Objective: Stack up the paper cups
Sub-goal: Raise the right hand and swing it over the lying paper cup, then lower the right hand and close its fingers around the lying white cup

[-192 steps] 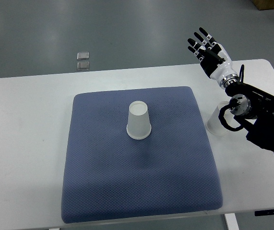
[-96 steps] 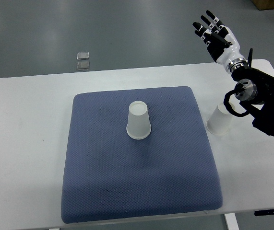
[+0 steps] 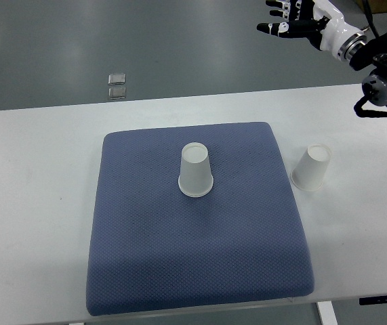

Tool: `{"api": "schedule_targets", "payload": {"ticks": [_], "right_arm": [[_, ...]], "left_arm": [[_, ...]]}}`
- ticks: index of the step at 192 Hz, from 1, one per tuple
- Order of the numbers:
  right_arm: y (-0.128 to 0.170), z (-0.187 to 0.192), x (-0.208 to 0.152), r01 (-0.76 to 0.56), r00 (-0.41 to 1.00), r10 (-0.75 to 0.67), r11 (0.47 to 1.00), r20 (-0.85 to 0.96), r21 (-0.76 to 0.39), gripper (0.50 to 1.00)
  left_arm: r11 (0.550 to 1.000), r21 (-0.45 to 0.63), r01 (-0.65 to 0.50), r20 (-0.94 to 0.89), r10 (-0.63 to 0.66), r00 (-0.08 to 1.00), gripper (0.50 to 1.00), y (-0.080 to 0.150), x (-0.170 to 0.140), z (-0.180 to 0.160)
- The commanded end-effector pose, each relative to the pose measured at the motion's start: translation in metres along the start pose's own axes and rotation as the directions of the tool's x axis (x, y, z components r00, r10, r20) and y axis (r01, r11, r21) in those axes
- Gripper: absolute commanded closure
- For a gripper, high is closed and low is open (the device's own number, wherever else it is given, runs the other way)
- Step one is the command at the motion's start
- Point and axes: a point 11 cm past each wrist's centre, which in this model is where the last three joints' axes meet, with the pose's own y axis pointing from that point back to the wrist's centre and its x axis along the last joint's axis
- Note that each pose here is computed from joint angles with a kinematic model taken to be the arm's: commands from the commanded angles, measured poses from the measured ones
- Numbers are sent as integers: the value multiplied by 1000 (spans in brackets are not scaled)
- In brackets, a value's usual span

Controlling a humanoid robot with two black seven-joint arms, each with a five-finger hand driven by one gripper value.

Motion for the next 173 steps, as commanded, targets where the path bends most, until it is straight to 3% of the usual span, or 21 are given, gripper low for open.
{"api": "schedule_targets", "payload": {"ticks": [1,25,42,61,129,173], "right_arm": [[4,-8,-6,130,976,-140,989,-166,-71,603],[11,-5,-28,278,882,-328,942,-339,-188,603],[26,7,-44,388,718,-512,857,-471,-340,603],[39,17,-41,408,551,-622,783,-557,-470,601],[64,38,-20,344,234,-749,661,-620,-667,597],[74,54,-25,353,203,-778,625,-595,-697,597]], "left_arm": [[1000,0,1,0,-1,1000,500,0,0,0],[1000,0,1,0,-1,1000,500,0,0,0],[1000,0,1,0,-1,1000,500,0,0,0],[1000,0,-1,0,1,1000,500,0,0,0],[1000,0,-1,1,1,1000,500,0,0,0],[1000,0,-1,1,1,1000,500,0,0,0]]}}
